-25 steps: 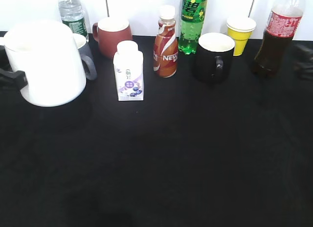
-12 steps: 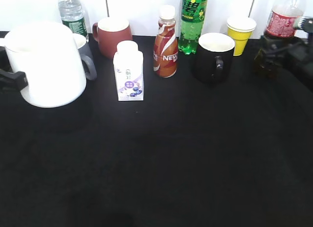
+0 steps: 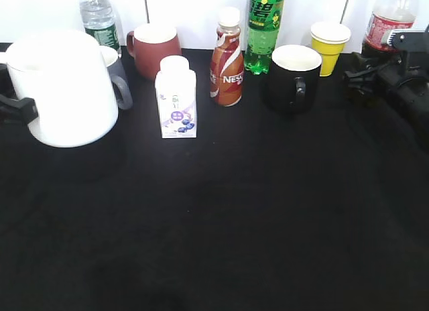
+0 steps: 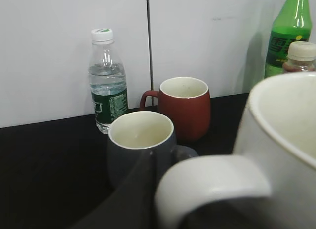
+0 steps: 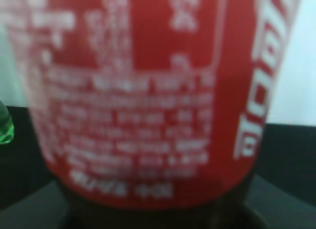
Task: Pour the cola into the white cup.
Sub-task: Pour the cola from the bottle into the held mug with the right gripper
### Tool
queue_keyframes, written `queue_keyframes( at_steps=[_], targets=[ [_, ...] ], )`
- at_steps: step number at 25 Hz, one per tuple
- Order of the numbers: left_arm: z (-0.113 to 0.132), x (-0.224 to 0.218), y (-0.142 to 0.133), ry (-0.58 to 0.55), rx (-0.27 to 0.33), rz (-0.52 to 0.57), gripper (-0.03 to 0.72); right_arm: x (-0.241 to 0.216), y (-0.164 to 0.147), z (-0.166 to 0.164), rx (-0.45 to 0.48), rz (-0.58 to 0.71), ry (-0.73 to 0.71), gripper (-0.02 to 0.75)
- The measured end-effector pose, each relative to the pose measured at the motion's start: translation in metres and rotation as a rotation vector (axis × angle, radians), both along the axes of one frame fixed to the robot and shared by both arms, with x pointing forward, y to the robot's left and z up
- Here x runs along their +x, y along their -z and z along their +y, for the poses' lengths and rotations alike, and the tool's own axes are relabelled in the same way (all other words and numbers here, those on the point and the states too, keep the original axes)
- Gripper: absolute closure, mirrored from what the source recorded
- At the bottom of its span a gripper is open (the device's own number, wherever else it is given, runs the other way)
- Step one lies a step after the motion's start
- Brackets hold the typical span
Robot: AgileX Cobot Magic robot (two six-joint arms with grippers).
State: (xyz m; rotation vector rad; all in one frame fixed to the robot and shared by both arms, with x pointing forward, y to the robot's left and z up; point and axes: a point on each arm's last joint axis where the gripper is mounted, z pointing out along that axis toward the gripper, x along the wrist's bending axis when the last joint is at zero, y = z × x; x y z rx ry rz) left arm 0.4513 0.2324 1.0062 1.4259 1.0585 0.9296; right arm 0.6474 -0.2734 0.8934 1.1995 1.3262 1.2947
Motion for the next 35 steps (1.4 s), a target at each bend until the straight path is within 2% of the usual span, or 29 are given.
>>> queue_keyframes(
  at_steps=[4, 6, 9, 11, 12, 13, 15, 18, 22, 24, 25, 28, 33, 35],
  targets=[
    [0.0, 0.0, 0.0, 0.0, 0.0, 0.0, 0.627, -0.011, -0.019, 0.0, 0.003, -0.079, -0.01, 0.354],
    [0.0, 0.0, 0.0, 0.002, 0.002, -0.001, 0.627, -0.027, -0.048, 0.005, -0.02, -0.136, -0.063, 0.354],
    [-0.006, -0.002, 0.0, 0.076, 0.048, -0.016, 0.627, -0.058, -0.093, 0.019, -0.066, -0.197, -0.159, 0.354],
    [-0.009, -0.003, 0.001, 0.108, 0.037, -0.008, 0.627, -0.079, -0.125, 0.057, -0.092, -0.201, -0.273, 0.354],
    [-0.01, -0.003, 0.002, 0.121, 0.041, -0.008, 0.627, -0.083, -0.129, 0.065, -0.095, -0.2, -0.297, 0.354],
    [-0.014, -0.002, 0.005, 0.159, 0.025, 0.012, 0.627, -0.096, -0.134, 0.094, -0.106, -0.194, -0.386, 0.354],
    [-0.02, -0.004, 0.008, 0.231, 0.027, 0.02, 0.627, -0.112, -0.129, 0.128, -0.207, -0.172, -0.493, 0.354],
    [-0.028, -0.004, 0.011, 0.318, 0.032, 0.004, 0.627, -0.134, -0.121, 0.166, -0.468, -0.219, -0.63, 0.355],
    [-0.033, -0.008, 0.014, 0.393, 0.092, -0.001, 0.627, -0.135, -0.112, 0.172, -0.825, -0.363, -0.645, 0.357],
    [-0.034, -0.009, 0.014, 0.412, 0.11, -0.004, 0.627, -0.131, -0.104, 0.171, -0.969, -0.396, -0.626, 0.359],
    [-0.034, -0.009, 0.014, 0.412, 0.11, -0.003, 0.627, -0.129, -0.101, 0.17, -1.022, -0.403, -0.609, 0.363],
    [-0.035, -0.006, 0.022, 0.417, 0.11, 0.029, 0.627, -0.125, -0.095, 0.172, -1.06, -0.462, -0.572, 0.363],
    [-0.041, -0.003, 0.034, 0.466, 0.105, 0.049, 0.627, -0.123, -0.092, 0.173, -1.181, -0.545, -0.54, 0.364],
    [-0.041, -0.002, 0.035, 0.467, 0.104, 0.052, 0.627, -0.123, -0.093, 0.173, -1.263, -0.587, -0.521, 0.364]
  ],
)
